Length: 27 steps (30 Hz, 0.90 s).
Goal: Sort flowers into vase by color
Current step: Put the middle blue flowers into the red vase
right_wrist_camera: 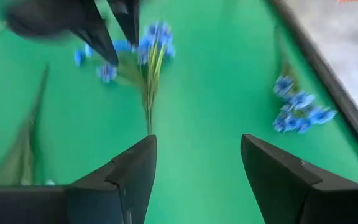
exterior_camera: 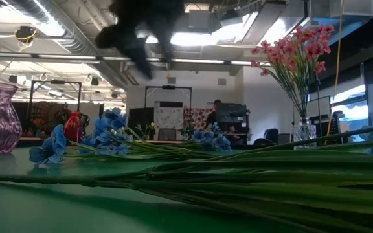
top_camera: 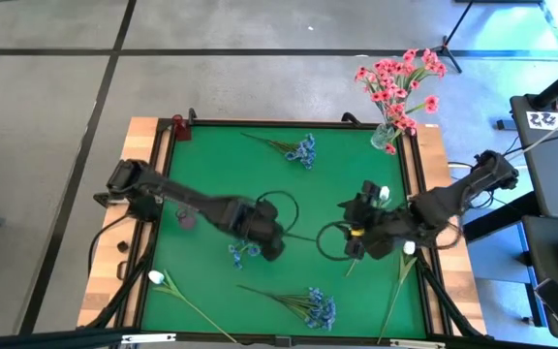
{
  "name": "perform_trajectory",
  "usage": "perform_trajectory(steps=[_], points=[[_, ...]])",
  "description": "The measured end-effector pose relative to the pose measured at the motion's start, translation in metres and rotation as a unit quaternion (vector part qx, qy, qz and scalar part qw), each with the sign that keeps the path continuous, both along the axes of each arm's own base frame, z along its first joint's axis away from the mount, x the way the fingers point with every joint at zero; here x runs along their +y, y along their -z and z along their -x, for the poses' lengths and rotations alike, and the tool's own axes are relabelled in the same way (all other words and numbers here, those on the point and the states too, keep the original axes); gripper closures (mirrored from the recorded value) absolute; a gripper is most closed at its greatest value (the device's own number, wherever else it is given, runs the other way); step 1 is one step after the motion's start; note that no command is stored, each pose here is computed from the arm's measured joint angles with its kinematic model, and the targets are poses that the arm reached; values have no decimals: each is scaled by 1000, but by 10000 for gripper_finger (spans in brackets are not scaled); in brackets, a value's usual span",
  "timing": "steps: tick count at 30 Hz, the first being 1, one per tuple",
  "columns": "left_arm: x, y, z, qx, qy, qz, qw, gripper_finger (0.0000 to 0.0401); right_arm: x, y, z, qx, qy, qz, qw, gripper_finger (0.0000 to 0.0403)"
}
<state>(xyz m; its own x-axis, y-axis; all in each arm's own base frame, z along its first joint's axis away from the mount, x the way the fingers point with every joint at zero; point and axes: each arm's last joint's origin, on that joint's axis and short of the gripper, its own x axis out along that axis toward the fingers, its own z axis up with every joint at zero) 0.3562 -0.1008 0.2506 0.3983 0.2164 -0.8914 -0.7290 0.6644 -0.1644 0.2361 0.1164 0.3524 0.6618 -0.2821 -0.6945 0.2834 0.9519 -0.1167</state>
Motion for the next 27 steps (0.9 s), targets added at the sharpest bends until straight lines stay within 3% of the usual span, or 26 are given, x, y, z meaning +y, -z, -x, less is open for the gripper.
perform_trajectory(steps=[3, 6, 13, 17, 20, 24, 27], points=[[-23, -4, -1, -117, -98, -31, 988, 184, -8, 22, -7, 35, -13, -6, 999, 169], [-32, -7, -2, -200, -187, -17, 962, 185, -18, 33, -9, 72, -18, -13, 997, 169], [-34, -8, -4, -260, -296, 54, 918, 186, -42, 27, -17, 81, -23, -12, 996, 169], [-36, 1, -6, -286, -370, 86, 880, 186, -58, 2, -18, 82, -23, -44, 995, 169], [-41, 26, -13, -270, -420, 115, 859, 186, -69, -29, -14, 67, -34, -48, 996, 169], [-42, 49, -18, -266, -493, 143, 816, 186, -80, -71, -8, 17, -84, 1, 996, 169], [-32, 66, -20, -250, -531, 121, 801, 186, -90, -92, -4, -3, -114, 52, 992, 169]])
